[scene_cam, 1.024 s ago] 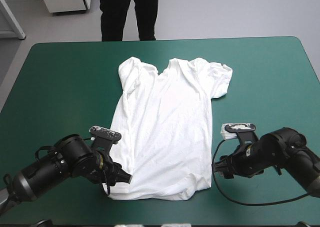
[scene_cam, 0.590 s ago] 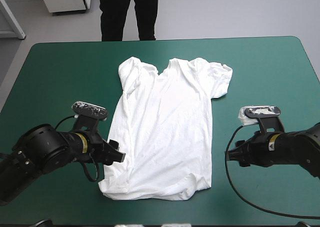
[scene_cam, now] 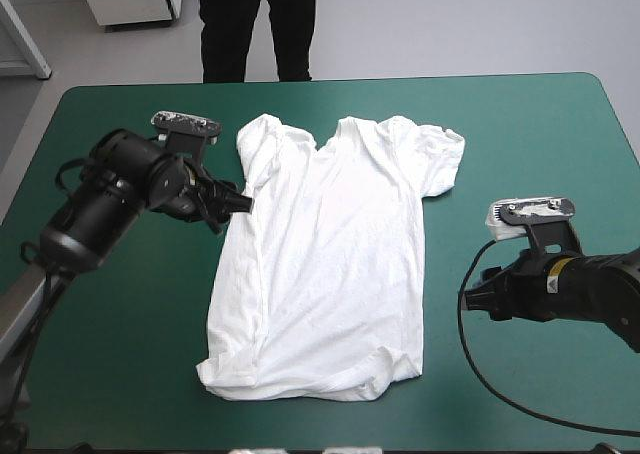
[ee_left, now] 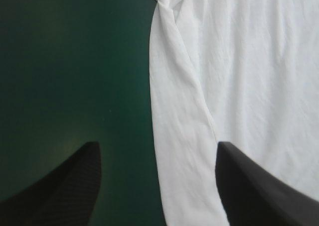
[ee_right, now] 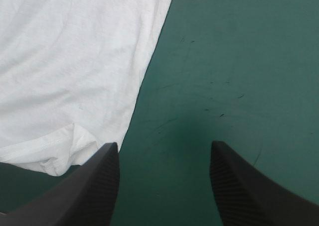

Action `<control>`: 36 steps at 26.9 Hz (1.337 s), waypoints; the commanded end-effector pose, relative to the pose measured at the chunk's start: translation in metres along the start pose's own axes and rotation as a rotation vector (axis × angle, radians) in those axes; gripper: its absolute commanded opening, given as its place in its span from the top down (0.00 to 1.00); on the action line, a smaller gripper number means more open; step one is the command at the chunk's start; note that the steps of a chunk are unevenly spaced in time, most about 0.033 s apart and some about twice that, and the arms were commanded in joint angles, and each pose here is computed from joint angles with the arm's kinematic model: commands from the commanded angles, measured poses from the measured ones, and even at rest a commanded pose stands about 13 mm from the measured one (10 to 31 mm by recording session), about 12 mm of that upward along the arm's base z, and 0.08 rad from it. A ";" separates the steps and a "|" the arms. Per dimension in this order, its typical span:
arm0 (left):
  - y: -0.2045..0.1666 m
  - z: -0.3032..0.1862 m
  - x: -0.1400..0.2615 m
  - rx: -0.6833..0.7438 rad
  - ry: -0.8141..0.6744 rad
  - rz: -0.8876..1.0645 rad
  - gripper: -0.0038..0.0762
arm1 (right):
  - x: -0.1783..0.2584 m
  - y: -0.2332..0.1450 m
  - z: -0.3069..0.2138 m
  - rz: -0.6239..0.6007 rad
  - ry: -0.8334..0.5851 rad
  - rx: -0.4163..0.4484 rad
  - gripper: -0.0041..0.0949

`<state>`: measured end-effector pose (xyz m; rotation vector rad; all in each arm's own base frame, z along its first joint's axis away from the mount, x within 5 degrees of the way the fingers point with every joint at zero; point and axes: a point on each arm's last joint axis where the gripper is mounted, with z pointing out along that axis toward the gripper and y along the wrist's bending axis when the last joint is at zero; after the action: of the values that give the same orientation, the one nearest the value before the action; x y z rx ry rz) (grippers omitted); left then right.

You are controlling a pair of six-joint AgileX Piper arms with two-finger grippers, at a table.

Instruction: Fold the cloth

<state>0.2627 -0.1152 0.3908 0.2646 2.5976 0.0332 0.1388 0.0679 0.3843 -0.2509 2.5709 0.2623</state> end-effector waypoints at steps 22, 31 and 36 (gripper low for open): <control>0.022 0.177 -0.055 0.073 0.308 -0.073 0.36 | -0.027 0.005 0.025 -0.019 -0.016 0.021 0.47; 0.026 0.210 -0.055 0.133 0.302 -0.094 0.36 | -0.034 0.007 0.034 -0.024 -0.021 0.026 0.47; 0.024 0.229 -0.049 0.132 0.354 -0.095 0.49 | -0.040 0.008 0.044 -0.048 -0.001 0.033 0.47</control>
<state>0.4201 -0.1036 0.2117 0.2115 3.0271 -0.0826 0.1869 0.0896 0.3561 -0.2784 2.6494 0.1927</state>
